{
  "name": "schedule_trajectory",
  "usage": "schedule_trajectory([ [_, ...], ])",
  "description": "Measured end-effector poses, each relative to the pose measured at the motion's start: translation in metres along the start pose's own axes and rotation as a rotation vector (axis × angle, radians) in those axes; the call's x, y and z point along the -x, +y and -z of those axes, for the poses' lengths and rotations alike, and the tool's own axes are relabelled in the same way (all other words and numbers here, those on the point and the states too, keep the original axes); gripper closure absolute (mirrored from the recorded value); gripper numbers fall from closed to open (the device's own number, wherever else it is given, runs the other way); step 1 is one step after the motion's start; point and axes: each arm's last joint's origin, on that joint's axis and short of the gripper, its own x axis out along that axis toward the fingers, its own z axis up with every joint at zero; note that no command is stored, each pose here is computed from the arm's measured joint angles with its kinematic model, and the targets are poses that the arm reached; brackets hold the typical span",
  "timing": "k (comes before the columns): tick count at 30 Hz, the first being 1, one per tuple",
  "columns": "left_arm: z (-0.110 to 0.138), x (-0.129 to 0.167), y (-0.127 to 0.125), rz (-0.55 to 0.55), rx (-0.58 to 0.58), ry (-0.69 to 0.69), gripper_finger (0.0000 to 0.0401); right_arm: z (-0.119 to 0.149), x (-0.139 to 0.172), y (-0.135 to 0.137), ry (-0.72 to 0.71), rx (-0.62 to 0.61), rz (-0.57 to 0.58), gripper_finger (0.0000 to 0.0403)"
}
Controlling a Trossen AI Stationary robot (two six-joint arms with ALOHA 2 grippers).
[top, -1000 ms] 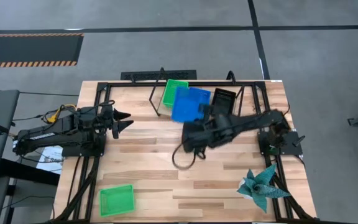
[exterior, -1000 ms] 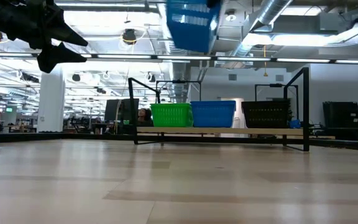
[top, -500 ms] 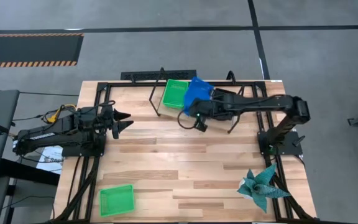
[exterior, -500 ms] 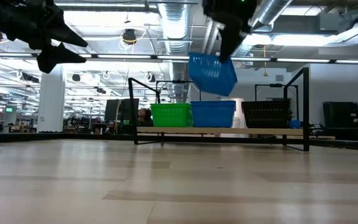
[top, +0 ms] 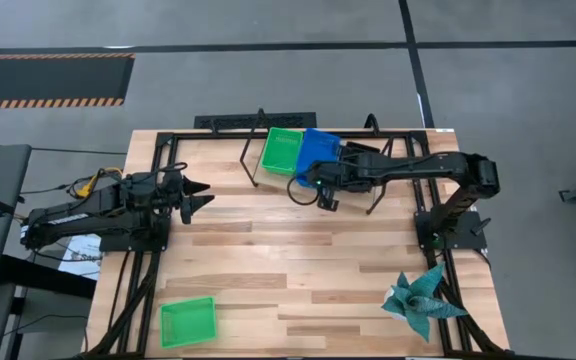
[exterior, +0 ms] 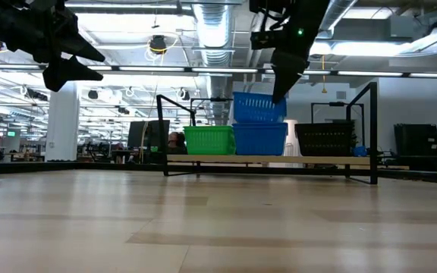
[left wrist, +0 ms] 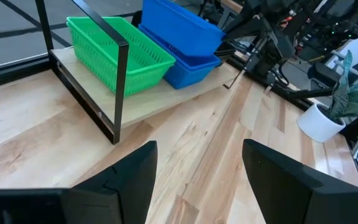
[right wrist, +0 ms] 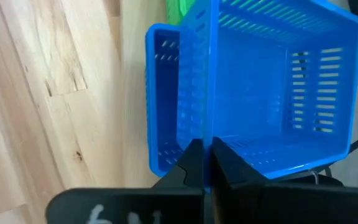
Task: Stack baskets on shelf by color
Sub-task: Stack the blue bin on top of the blue bin on the shelf
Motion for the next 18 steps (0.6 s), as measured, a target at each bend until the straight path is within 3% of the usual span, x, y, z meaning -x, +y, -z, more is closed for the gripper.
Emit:
schedule_trajectory([
  [18,0.0000,0.0000,0.0000,0.000,0.000,0.000,0.0174,0.0040,-0.0021,0.0020,0.047,0.018,-0.052,0.0374],
])
